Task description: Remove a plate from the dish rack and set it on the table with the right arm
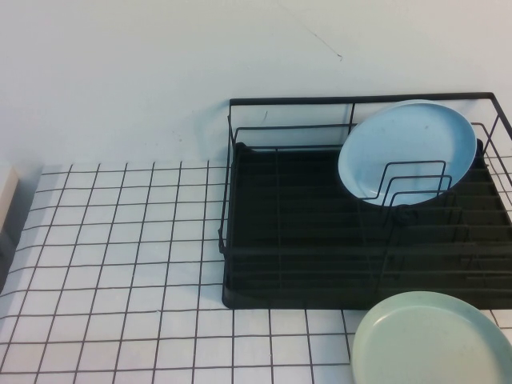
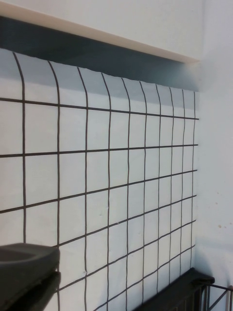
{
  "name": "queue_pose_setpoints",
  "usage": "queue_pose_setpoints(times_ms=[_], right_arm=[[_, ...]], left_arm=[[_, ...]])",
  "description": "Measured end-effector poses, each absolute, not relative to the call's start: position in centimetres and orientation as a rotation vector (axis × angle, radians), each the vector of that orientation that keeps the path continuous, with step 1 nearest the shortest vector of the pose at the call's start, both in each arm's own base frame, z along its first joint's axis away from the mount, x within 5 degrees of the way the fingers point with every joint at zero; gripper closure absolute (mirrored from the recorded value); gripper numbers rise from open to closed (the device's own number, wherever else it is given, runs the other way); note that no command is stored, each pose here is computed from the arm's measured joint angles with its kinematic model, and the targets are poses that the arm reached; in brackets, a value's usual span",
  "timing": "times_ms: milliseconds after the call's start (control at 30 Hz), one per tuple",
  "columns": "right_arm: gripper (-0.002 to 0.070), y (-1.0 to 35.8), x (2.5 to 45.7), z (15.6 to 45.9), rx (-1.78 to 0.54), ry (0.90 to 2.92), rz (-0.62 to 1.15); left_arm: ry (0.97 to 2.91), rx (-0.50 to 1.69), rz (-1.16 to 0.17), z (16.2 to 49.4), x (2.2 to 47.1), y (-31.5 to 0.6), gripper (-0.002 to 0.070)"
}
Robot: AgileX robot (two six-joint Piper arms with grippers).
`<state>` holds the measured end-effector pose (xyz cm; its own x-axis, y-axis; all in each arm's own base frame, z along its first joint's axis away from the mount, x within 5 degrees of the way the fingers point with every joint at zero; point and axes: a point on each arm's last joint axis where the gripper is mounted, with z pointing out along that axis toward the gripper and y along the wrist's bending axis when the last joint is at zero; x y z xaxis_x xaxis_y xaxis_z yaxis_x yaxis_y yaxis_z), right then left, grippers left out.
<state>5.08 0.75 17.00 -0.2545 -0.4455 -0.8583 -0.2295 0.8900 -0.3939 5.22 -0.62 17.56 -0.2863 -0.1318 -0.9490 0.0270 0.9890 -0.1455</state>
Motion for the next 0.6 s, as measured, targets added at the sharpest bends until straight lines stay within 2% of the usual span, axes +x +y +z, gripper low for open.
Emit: queue_pose_setpoints(times_ms=[233, 467, 600], right_arm=[[0.0678, 0.74, 5.08, 17.0, -0.462, 1.854, -0.193], [0.0678, 0.73, 5.09, 17.0, -0.23, 1.892, -0.027], [0.0679, 0.73, 5.09, 17.0, -0.171, 1.898, 0.015]], left_arm=[[1.855, -0.074, -0.153, 17.56, 5.22, -0.62, 0.0678], [1.855, -0.074, -0.153, 17.56, 5.22, -0.62, 0.0678], [1.855, -0.074, -0.153, 17.56, 5.22, -0.62, 0.0678]])
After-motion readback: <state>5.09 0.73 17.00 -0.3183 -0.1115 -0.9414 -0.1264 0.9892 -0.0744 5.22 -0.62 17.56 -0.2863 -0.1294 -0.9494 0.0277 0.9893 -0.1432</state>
